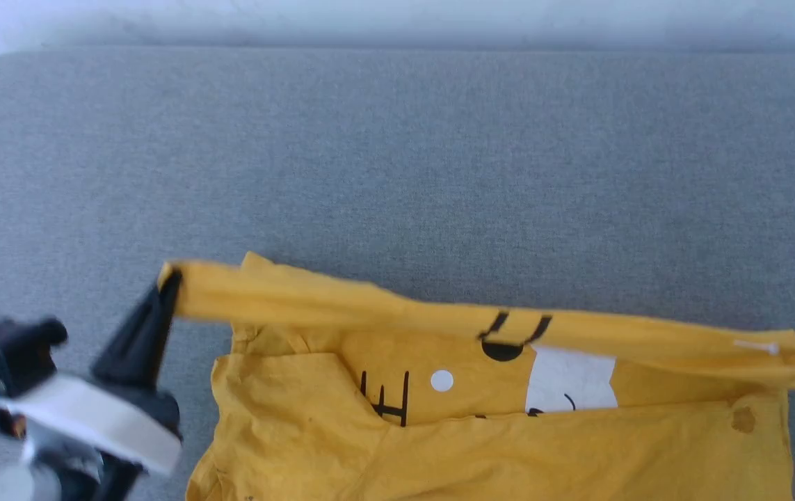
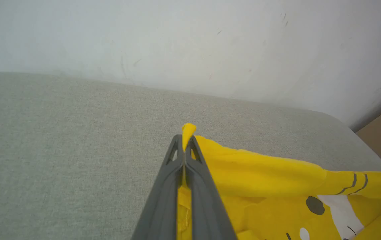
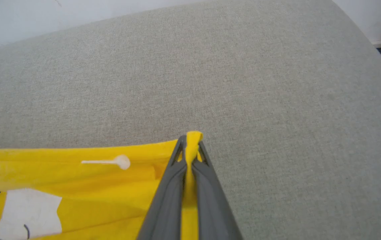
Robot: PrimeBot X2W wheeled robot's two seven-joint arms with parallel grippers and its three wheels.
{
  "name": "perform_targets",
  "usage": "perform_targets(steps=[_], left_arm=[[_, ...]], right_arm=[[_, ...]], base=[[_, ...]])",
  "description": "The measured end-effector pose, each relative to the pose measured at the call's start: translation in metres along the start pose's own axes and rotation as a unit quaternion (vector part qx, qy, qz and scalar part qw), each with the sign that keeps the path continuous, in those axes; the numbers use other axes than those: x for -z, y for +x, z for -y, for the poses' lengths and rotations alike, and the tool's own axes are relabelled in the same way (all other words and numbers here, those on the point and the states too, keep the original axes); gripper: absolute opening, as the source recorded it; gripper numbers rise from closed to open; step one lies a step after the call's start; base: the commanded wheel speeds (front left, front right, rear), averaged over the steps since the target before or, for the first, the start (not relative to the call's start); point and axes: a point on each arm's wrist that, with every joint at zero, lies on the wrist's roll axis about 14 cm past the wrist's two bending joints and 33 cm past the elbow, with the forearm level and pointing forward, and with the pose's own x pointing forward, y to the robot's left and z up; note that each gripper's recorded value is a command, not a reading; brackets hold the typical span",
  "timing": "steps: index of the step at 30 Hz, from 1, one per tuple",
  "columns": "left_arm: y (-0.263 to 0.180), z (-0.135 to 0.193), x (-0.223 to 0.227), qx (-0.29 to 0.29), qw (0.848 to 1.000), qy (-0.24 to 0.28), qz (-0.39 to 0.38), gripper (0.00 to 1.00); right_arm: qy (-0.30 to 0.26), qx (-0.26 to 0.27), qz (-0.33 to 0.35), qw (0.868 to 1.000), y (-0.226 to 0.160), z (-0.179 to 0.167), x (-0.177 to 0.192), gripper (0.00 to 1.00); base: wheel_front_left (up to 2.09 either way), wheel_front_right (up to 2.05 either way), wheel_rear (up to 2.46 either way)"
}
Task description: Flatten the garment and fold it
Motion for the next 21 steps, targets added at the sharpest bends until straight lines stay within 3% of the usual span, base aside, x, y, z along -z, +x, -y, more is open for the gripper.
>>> perform_targets(steps=[5, 13, 14, 15, 16, 21], left_arm=[[-0.042, 0.001, 0.035, -0.033, 0.998, -0.039, -0.04, 0.0], [-0.072, -0.001, 0.087, -0.058, 0.991, -0.017, -0.119, 0.0], [-0.074, 0.0, 0.094, -0.057, 0.99, -0.013, -0.131, 0.0], [-0.075, -0.001, 0.098, -0.059, 0.989, -0.011, -0.138, 0.4], [-0.076, -0.001, 0.102, -0.063, 0.988, -0.01, -0.144, 1.0], [-0.075, 0.001, 0.101, -0.073, 0.989, -0.025, -0.128, 1.0]], right_arm=[[0.016, 0.002, -0.015, 1.0, -0.017, 0.008, 0.021, 0.0], [0.028, -0.004, -0.051, 0.998, -0.028, 0.008, 0.055, 0.0], [0.028, -0.006, -0.054, 0.998, -0.028, 0.006, 0.057, 0.84], [0.026, -0.007, -0.055, 0.998, -0.028, 0.005, 0.059, 1.0], [0.026, -0.007, -0.054, 0.998, -0.029, 0.005, 0.059, 1.0], [0.037, -0.005, -0.041, 0.998, -0.031, 0.008, 0.056, 1.0]], base=[[0.0, 0.0, 0.0], [0.0, 0.0, 0.0], [0.0, 0.0, 0.0], [0.0, 0.0, 0.0], [0.0, 0.0, 0.0], [0.0, 0.0, 0.0]])
